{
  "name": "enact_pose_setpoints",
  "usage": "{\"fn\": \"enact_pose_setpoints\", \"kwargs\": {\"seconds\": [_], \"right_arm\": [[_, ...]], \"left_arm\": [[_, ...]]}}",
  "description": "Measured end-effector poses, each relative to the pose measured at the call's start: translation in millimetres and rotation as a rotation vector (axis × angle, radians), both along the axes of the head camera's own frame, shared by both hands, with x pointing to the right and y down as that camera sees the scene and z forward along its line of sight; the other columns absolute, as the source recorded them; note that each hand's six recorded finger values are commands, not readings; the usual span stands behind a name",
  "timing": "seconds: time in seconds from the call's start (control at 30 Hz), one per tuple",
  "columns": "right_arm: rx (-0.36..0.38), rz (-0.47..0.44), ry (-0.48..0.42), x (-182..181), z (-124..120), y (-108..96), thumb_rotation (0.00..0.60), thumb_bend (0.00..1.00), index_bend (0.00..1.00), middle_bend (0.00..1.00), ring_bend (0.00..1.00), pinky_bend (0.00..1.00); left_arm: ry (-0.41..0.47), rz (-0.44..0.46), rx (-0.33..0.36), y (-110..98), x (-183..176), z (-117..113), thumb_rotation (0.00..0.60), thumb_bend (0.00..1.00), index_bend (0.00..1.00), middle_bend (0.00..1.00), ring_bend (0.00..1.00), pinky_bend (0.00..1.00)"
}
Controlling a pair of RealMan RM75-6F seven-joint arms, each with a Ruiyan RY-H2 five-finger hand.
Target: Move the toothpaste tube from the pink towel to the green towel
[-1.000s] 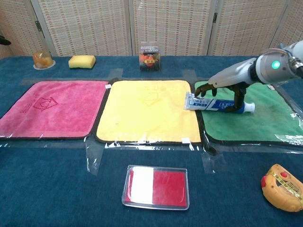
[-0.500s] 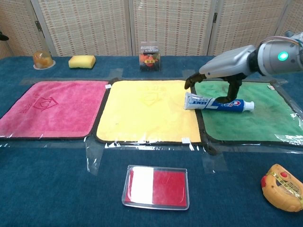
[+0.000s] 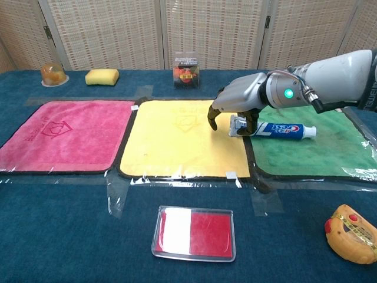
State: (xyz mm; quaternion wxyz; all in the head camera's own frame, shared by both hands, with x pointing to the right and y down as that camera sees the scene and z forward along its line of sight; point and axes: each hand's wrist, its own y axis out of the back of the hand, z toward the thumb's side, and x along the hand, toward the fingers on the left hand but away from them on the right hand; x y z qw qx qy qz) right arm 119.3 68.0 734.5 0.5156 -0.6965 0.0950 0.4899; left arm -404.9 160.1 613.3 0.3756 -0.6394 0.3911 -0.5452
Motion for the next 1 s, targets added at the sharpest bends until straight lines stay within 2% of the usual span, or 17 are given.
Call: {"fn": "enact_pose_setpoints", "kwargs": {"seconds": [0.63, 1.0], "right_arm": [[0.000, 0.058, 0.068, 59.3, -3.6, -1.5, 0.600, 0.49, 0.26, 0.23, 0.14, 0.00], [0.005, 0.107, 0.083, 103.0, -19.4, 1.9, 0.600, 0.49, 0.26, 0.23, 0.15, 0.00]], "left_arm": [[0.007, 0.002, -0.004, -0.3, 2.7, 4.1, 0.600, 0.43, 0.10, 0.05, 0.02, 0.01], [0.010, 0.013, -0.004, -1.2, 7.9, 5.7, 0.600, 0.43, 0.10, 0.05, 0.02, 0.01]]}}
